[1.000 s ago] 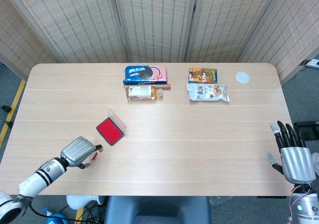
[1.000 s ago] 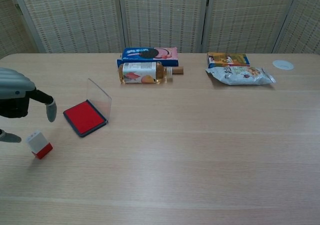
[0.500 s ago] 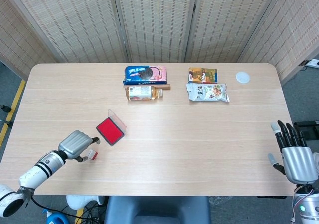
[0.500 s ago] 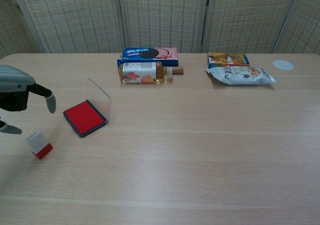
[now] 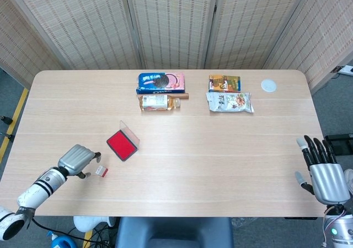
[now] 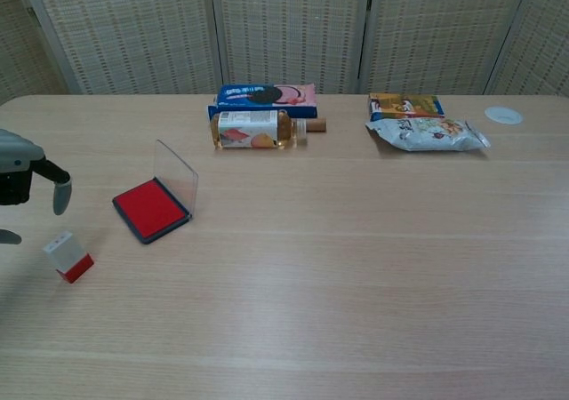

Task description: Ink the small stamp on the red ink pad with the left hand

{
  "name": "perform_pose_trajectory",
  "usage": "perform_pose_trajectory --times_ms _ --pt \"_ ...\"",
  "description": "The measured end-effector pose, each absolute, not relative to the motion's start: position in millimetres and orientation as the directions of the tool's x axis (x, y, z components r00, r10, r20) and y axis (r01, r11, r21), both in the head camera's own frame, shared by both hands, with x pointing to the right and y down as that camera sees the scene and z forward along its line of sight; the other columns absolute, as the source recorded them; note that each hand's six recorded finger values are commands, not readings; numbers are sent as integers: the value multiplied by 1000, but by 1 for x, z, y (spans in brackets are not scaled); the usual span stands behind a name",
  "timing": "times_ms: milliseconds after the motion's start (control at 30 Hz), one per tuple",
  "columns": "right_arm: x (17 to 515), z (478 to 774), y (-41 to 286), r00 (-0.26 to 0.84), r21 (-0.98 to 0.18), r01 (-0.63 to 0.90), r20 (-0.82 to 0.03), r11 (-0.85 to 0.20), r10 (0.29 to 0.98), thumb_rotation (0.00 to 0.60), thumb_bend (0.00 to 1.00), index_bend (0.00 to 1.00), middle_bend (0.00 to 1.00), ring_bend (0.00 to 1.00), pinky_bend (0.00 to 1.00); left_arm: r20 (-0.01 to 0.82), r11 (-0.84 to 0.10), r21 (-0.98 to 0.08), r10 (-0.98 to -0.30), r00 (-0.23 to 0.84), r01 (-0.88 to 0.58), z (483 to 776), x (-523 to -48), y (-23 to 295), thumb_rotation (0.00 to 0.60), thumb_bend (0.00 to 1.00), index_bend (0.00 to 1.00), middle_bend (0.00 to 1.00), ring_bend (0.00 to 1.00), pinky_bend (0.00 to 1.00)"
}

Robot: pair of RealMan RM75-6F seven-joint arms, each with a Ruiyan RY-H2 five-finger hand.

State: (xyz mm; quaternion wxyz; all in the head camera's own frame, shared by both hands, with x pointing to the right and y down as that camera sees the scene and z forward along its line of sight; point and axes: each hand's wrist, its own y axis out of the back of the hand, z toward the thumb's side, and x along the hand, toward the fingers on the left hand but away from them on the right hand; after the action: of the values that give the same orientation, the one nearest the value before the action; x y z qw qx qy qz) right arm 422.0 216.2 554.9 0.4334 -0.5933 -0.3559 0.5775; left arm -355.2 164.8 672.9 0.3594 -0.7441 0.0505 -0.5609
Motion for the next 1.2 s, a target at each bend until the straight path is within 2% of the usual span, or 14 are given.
perform_pose_trajectory --times_ms 433,867,1200 --pt "421 553 218 106 -922 -82 -386 -379 916 600 294 0 0 0 0 802 -719 -594 -492 339 361 686 -356 169 600 273 380 1000 905 775" --pt "422 545 221 139 -927 -77 -375 -368 916 600 294 0 0 0 0 815 -719 -579 -487 316 385 694 -345 181 600 273 397 1000 905 775" --pt "422 539 224 152 -933 -68 -360 -353 921 600 294 0 0 0 0 821 -729 -569 -484 302 379 700 -340 184 600 273 465 1000 905 775"
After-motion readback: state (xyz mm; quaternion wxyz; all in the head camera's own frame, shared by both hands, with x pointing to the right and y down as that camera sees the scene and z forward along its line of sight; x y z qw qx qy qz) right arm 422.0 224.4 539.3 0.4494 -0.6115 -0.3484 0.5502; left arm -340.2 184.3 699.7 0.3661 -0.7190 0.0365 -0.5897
